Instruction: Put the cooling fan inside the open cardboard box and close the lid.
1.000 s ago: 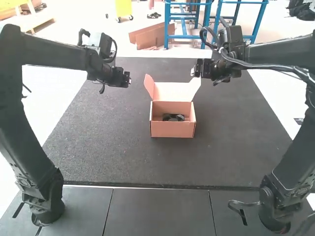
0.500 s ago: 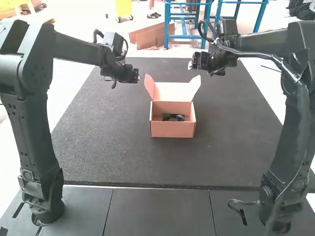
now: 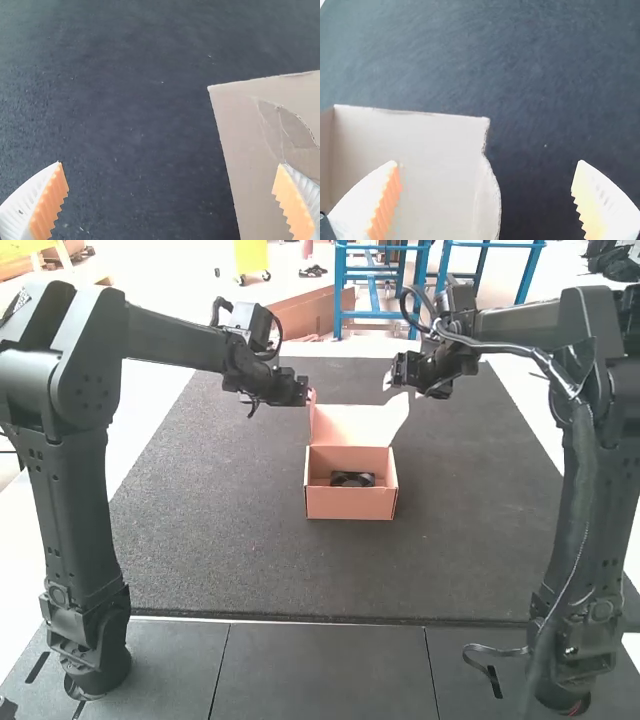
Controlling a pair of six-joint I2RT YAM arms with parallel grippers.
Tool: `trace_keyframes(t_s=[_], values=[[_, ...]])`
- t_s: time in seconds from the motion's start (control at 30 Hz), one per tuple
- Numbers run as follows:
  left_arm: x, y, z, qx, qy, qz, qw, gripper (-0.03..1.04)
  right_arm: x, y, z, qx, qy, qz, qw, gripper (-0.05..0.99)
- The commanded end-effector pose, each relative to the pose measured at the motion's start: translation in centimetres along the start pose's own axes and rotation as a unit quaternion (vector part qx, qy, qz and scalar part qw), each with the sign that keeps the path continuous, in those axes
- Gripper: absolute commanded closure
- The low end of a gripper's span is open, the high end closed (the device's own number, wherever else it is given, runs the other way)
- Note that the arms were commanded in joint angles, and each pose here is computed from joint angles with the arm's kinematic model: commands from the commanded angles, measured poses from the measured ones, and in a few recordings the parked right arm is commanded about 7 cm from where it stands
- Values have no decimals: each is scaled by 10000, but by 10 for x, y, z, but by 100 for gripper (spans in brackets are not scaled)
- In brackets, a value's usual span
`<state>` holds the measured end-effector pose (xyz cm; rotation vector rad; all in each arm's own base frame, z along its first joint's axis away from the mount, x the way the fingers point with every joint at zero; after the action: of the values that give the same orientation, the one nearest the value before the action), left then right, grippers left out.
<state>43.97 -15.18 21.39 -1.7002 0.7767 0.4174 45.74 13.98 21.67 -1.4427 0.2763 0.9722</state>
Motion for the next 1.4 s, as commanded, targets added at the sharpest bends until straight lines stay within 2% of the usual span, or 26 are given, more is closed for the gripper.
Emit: trace_keyframes(t_s=[0.0, 0.13, 0.17, 0.57, 0.63, 0.77, 0.93, 1.27, 1.37], values=[[-5, -13, -9, -27, 217, -161, 9996, 4, -7, -15, -8, 73, 5, -221, 9997, 28], [-6, -13, -9, -19, 212, -171, 9996, 4, -7, -16, -8, 125, -4, -228, 9997, 58], [-6, -13, -10, -14, 225, -167, 9996, 4, -6, -16, -8, 156, -5, -228, 9996, 61], [-5, -12, -9, -21, 202, -143, 9997, 4, -1, -3, -9, 282, -15, 227, 9993, 58], [-5, -11, -8, -14, 197, -128, 9997, 4, -1, -3, -9, 294, -37, 242, 9993, 66], [-5, -10, -8, -7, 186, -100, 9998, 4, -1, -2, -7, 266, -78, 268, 9993, 72], [-5, -8, -8, -4, 177, -54, 9998, 4, -1, -2, -4, 237, -117, 280, 9993, 84], [-5, -11, -9, 8, 213, -155, 9997, 4, -8, 0, 3, 101, -113, 387, 9991, 92], [-4, -12, -10, 14, 228, -182, 9996, 4, -14, 3, 8, -74, -119, 512, 9986, 93]])
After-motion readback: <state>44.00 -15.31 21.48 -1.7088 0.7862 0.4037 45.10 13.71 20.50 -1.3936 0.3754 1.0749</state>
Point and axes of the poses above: each hand's point on the last joint's axis, 136 mm out from that joint toward the fingers, its own x axis out along the fingers, its own z axis along the line the jaws close on, y = z × x, the point moved 9 cm from there along -x, back along the fingers, and after that the axes turned 10 degrees about -x, right-handed, at the moved point
